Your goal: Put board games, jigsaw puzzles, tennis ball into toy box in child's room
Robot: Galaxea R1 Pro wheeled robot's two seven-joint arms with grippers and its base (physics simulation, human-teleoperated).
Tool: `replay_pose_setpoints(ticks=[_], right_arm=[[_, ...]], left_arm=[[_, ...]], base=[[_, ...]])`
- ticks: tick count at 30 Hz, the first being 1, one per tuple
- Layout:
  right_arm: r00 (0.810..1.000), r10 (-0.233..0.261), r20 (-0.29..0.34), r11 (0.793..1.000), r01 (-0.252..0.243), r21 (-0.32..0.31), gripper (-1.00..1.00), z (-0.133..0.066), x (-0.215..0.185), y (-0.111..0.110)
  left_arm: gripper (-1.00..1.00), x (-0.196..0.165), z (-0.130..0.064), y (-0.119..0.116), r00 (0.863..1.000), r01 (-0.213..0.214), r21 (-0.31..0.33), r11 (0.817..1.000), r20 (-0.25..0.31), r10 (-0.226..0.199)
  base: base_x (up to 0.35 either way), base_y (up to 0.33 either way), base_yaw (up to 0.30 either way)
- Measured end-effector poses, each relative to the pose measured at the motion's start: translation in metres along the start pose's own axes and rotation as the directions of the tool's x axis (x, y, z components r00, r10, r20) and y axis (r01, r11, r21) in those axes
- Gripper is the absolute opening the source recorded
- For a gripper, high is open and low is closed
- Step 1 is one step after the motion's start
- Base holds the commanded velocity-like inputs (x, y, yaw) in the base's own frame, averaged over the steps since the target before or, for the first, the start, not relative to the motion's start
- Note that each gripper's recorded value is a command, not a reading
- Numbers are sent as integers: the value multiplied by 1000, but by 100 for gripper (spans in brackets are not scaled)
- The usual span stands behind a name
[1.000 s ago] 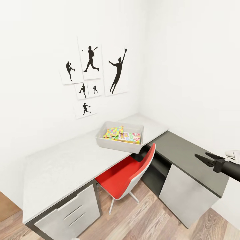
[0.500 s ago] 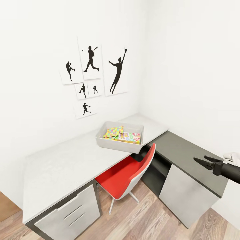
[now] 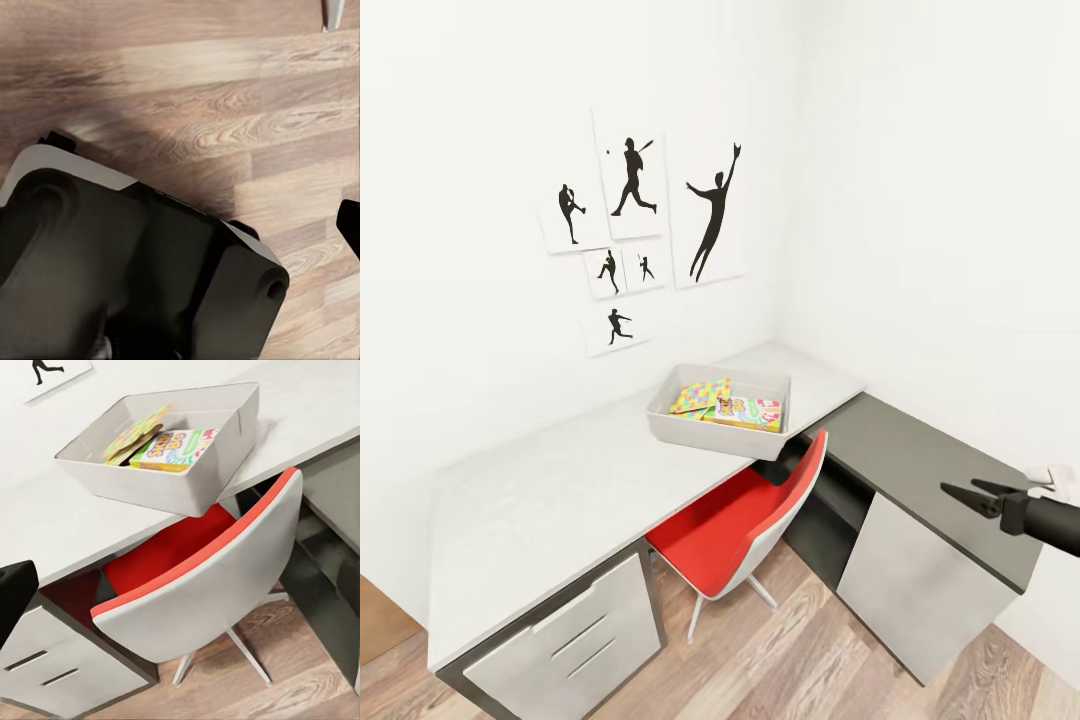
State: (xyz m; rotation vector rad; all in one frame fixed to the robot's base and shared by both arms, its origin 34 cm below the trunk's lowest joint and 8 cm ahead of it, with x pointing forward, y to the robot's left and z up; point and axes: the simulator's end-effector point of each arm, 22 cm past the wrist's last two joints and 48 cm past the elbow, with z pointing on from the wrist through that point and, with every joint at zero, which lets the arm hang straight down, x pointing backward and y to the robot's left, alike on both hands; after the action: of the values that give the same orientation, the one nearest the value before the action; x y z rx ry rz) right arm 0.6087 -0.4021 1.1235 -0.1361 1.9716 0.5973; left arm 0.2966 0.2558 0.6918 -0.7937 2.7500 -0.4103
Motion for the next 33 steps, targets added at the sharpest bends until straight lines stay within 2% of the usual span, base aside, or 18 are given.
replay_pose_setpoints(ticks=[6, 11, 14, 24, 33], right_arm=[[1000, 1, -5, 1000, -1, -17, 100, 0, 1, 3], [1000, 3, -9, 1000, -3, -29, 100, 0, 2, 6], [1000, 3, -9, 1000, -4, -31, 100, 0, 3, 6], [1000, 11, -9, 1000, -11, -28, 100, 1, 5, 4], [1000, 13, -10, 1000, -13, -15, 100, 0, 6, -2]], left_arm=[[100, 3, 3, 21, 1000, 9, -54, 998, -1, -9], [100, 12, 6, 47, 999, 32, -112, 993, -14, -33], [100, 14, 7, 53, 999, 39, -126, 991, -16, -41], [100, 33, 16, 92, 996, 81, -224, 971, -29, -90], [100, 48, 21, 111, 992, 98, -283, 954, -48, -116]], base=[[0, 0, 0], [0, 0, 0], [0, 0, 0], [0, 0, 0], [0, 0, 0]])
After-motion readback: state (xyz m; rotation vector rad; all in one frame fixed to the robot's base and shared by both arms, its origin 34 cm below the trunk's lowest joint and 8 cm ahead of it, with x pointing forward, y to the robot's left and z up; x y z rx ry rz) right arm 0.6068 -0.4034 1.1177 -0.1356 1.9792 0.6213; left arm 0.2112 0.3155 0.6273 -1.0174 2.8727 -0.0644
